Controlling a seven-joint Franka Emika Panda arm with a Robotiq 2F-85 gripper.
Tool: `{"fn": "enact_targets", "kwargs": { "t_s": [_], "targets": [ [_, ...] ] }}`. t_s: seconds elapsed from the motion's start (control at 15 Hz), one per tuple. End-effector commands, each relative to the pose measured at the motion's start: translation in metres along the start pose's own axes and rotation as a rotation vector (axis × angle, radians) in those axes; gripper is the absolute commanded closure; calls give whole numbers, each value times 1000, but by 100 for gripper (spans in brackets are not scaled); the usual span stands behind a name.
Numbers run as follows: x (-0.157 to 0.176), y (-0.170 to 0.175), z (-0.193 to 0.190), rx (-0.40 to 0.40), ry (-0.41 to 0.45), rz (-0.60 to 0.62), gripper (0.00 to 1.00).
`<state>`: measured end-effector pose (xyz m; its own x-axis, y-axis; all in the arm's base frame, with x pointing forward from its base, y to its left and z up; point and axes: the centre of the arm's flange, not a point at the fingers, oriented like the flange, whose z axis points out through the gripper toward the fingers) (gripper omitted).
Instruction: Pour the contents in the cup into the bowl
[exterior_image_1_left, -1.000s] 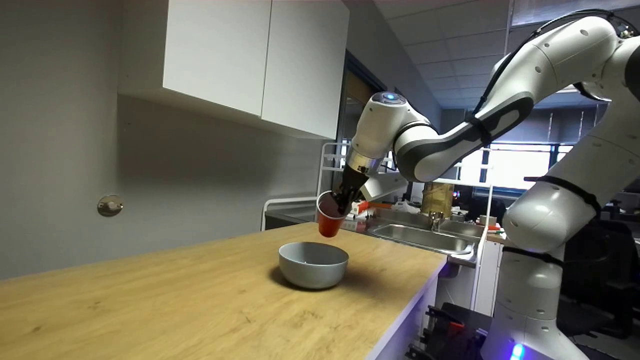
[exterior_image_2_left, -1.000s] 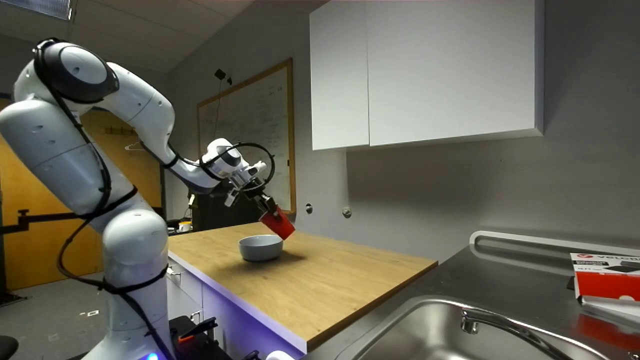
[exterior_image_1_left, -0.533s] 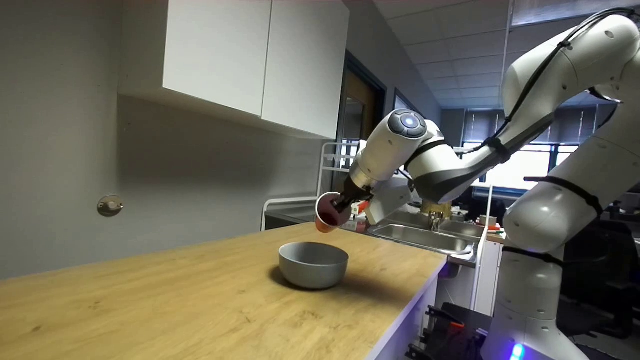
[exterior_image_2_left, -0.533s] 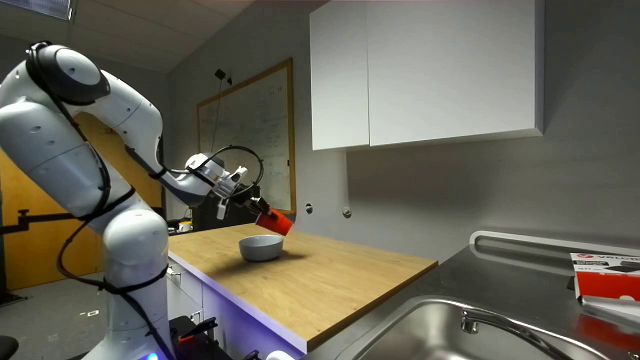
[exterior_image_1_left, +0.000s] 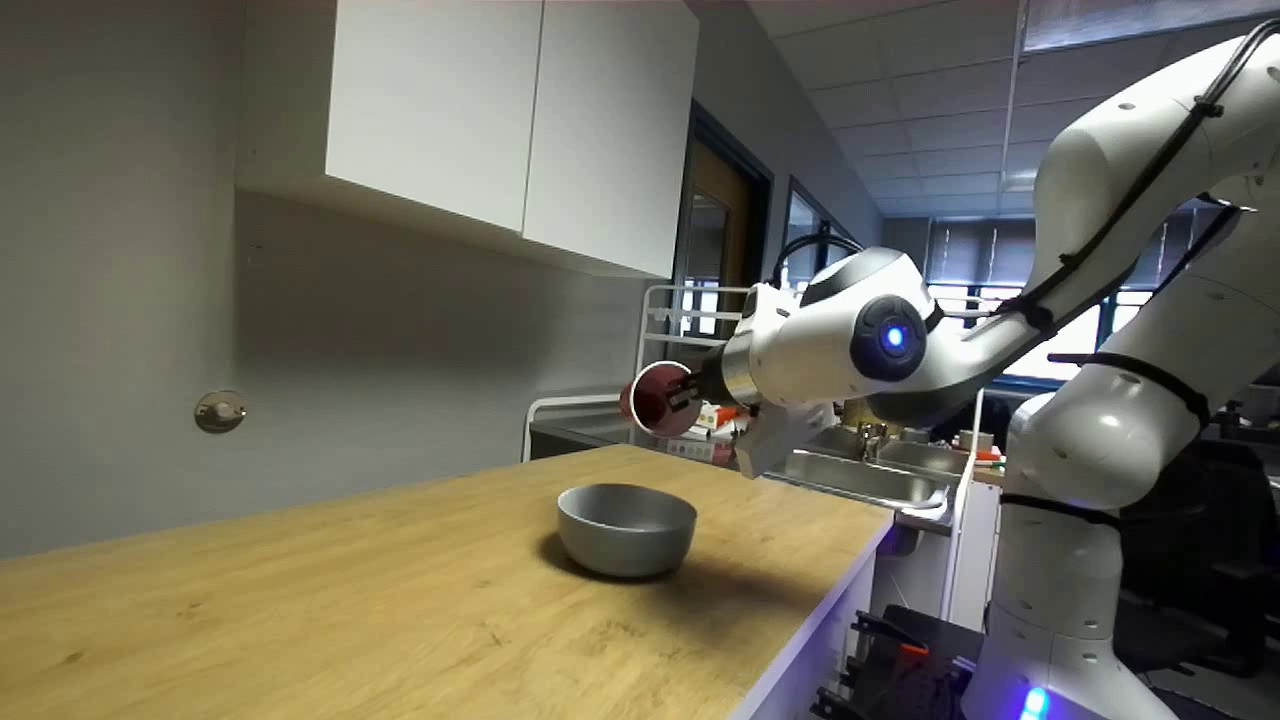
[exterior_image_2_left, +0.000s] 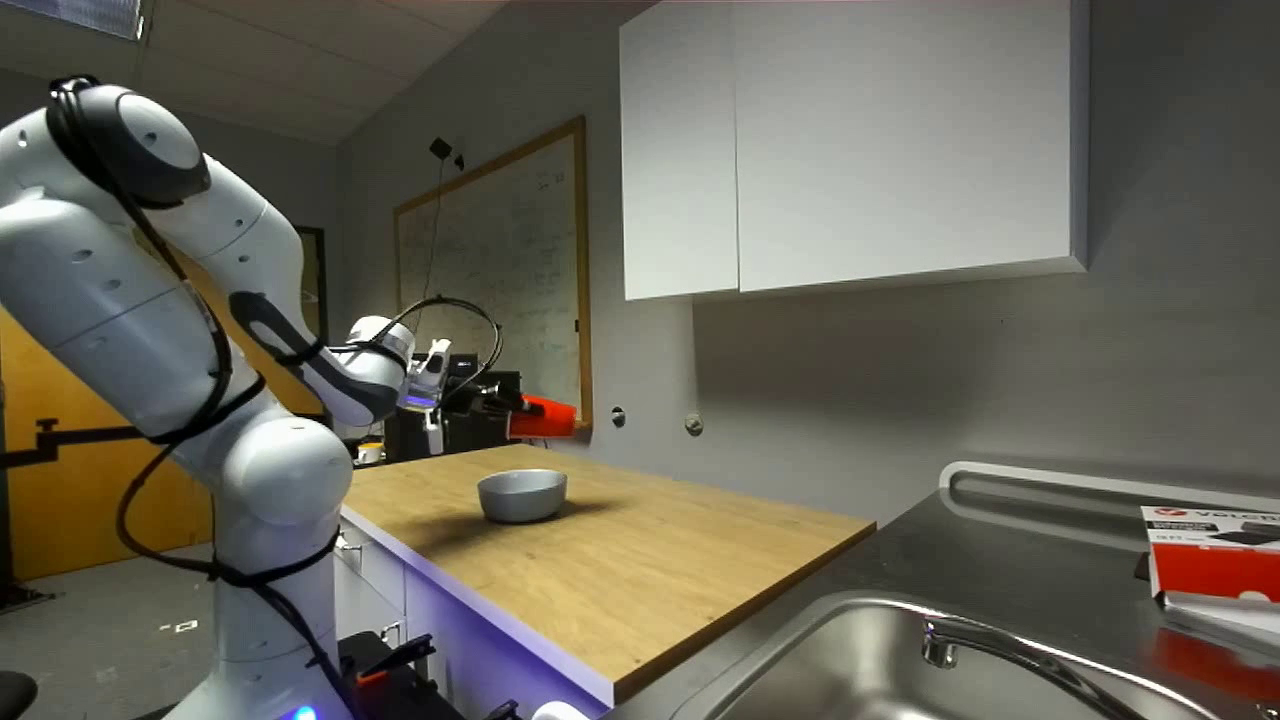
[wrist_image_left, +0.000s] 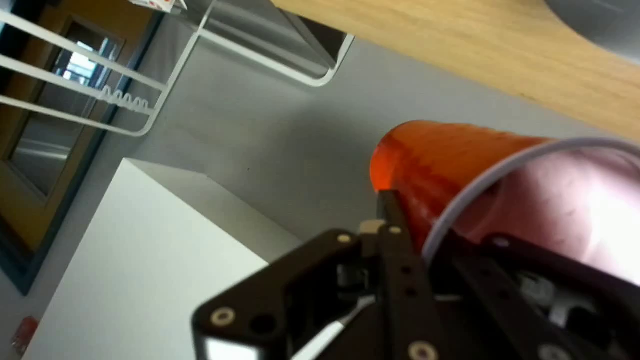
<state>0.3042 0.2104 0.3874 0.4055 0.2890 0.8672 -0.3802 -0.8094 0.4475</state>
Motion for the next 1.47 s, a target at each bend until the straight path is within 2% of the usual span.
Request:
{"fn": "enact_targets", "kwargs": {
  "t_s": [0.0, 0.27, 0.93, 1.4],
  "targets": [
    [-12, -16, -8, -43, 115, 20, 98],
    [-19, -29, -16, -80, 221, 41, 98],
    [-21, -39, -4, -145, 416, 67, 98],
    [-17, -50, -2, -181, 471, 71, 98]
  ]
}}
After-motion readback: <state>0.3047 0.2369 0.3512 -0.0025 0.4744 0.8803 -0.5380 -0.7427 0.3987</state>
